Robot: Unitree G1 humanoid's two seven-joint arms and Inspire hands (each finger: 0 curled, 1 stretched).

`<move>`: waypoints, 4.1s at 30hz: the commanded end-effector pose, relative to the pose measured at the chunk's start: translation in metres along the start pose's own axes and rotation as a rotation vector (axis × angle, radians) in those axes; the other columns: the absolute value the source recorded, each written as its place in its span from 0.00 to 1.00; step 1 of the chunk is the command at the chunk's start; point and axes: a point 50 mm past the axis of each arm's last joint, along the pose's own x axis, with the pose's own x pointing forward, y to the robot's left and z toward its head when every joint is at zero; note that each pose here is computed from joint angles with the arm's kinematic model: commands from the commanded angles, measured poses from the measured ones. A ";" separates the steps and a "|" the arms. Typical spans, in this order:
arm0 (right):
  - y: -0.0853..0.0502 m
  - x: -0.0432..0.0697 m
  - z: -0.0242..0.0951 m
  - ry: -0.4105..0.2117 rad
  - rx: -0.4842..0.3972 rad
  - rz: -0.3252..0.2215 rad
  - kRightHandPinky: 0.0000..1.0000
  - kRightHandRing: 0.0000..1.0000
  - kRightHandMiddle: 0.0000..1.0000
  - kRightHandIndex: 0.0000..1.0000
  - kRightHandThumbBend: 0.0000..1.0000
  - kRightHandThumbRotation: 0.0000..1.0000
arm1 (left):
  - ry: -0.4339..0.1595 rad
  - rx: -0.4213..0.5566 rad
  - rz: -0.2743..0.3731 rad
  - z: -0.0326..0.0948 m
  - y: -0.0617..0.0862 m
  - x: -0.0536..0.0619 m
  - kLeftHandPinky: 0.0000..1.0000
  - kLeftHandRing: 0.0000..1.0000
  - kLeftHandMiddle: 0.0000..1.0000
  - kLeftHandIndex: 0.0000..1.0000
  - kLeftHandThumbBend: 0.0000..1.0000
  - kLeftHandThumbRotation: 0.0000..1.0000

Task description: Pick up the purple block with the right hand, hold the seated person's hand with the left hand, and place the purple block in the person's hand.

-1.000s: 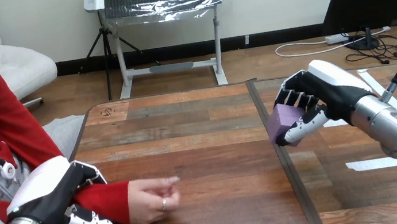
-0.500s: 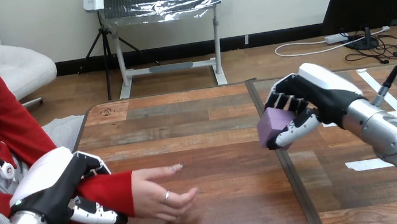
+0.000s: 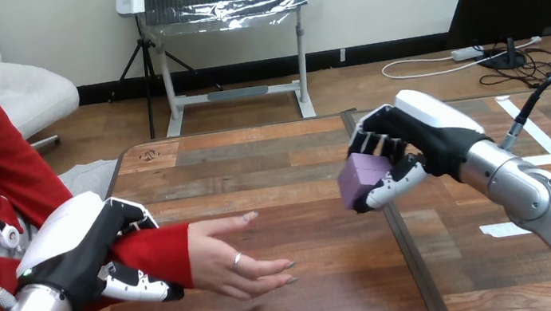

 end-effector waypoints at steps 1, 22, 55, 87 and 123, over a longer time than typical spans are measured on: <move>-0.028 0.010 0.035 -0.180 0.033 -0.130 0.39 0.42 0.46 0.47 0.70 0.00 | -0.303 0.011 0.293 0.069 0.069 0.010 0.28 0.34 0.39 0.40 0.80 0.00; -0.024 0.010 0.063 -0.288 0.047 -0.107 0.37 0.40 0.46 0.48 0.67 0.00 | -0.328 -0.014 0.297 0.078 0.070 0.018 0.27 0.33 0.39 0.41 0.79 0.00; -0.017 0.001 0.099 -0.450 0.059 -0.089 0.36 0.39 0.44 0.48 0.64 0.00 | -0.357 -0.057 0.312 0.088 0.069 0.027 0.29 0.35 0.40 0.41 0.80 0.00; -0.009 -0.001 0.113 -0.457 0.093 -0.063 0.35 0.39 0.45 0.48 0.64 0.00 | -0.371 -0.060 0.304 0.093 0.064 0.030 0.31 0.36 0.40 0.41 0.80 0.00; 0.000 0.000 0.096 -0.387 0.174 -0.031 0.42 0.48 0.52 0.54 0.70 0.00 | -0.378 -0.136 0.220 0.087 0.054 0.024 0.37 0.43 0.47 0.46 0.77 0.00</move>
